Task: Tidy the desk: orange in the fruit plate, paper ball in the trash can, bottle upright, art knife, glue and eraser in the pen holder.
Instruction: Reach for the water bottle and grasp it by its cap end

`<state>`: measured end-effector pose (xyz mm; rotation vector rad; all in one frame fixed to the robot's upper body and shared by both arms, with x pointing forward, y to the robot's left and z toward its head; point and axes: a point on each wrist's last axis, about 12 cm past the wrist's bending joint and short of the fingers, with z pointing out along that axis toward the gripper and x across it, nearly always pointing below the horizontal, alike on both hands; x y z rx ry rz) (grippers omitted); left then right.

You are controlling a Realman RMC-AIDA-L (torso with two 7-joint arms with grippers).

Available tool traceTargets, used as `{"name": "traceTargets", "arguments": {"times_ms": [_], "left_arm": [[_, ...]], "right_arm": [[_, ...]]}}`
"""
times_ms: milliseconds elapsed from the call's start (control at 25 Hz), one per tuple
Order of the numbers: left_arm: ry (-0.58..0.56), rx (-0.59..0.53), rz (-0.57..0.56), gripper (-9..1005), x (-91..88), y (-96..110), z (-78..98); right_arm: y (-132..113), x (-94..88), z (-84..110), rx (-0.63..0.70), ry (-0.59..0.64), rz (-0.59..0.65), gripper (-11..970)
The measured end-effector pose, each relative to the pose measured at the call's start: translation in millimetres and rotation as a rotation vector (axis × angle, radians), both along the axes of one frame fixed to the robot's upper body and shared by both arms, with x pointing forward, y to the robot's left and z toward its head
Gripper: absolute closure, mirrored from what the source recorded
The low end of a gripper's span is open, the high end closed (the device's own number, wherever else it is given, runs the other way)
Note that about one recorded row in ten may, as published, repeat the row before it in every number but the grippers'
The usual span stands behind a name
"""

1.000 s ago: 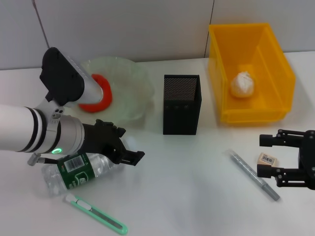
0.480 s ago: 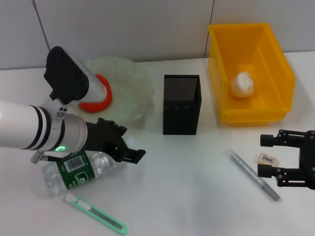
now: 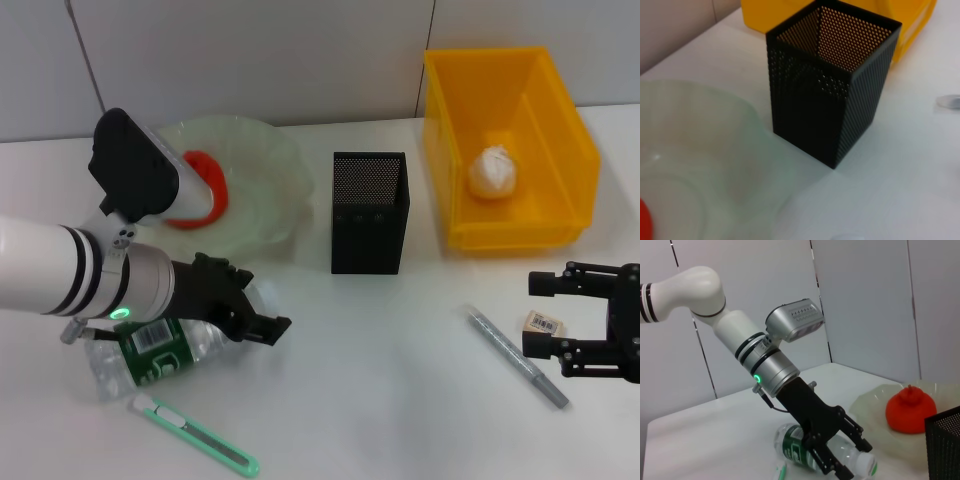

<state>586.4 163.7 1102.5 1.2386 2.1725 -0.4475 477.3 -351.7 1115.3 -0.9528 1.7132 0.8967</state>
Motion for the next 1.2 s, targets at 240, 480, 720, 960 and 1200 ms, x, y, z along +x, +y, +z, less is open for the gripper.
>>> {"name": "traceTargets", "arguments": {"times_ms": [240, 480, 720, 960, 1200], "left_arm": [[0.018, 0.009, -0.011, 171, -4.4, -1.2, -4.1], [0.019, 0.012, -0.010, 171, -4.2, -1.0, -5.9], [0.019, 0.016, -0.014, 171, -4.3, -1.3, -7.0], [0.018, 0.018, -0.016, 171, -4.4, -1.4, -7.2], [0.018, 0.018, -0.016, 344, -4.5, -1.2, -7.4]], "right_arm": [[1.5, 0.9, -0.1, 0.000, 0.000, 0.004, 208], [1.9, 1.8, 0.4, -0.001, -0.002, 0.006, 208], [2.0, 1.8, 0.4, 0.000, -0.002, 0.006, 208], [2.8, 1.9, 0.1, 0.002, -0.002, 0.008, 208], [3.6, 2.3, 0.0, 0.003, -0.001, 0.009, 208]]}}
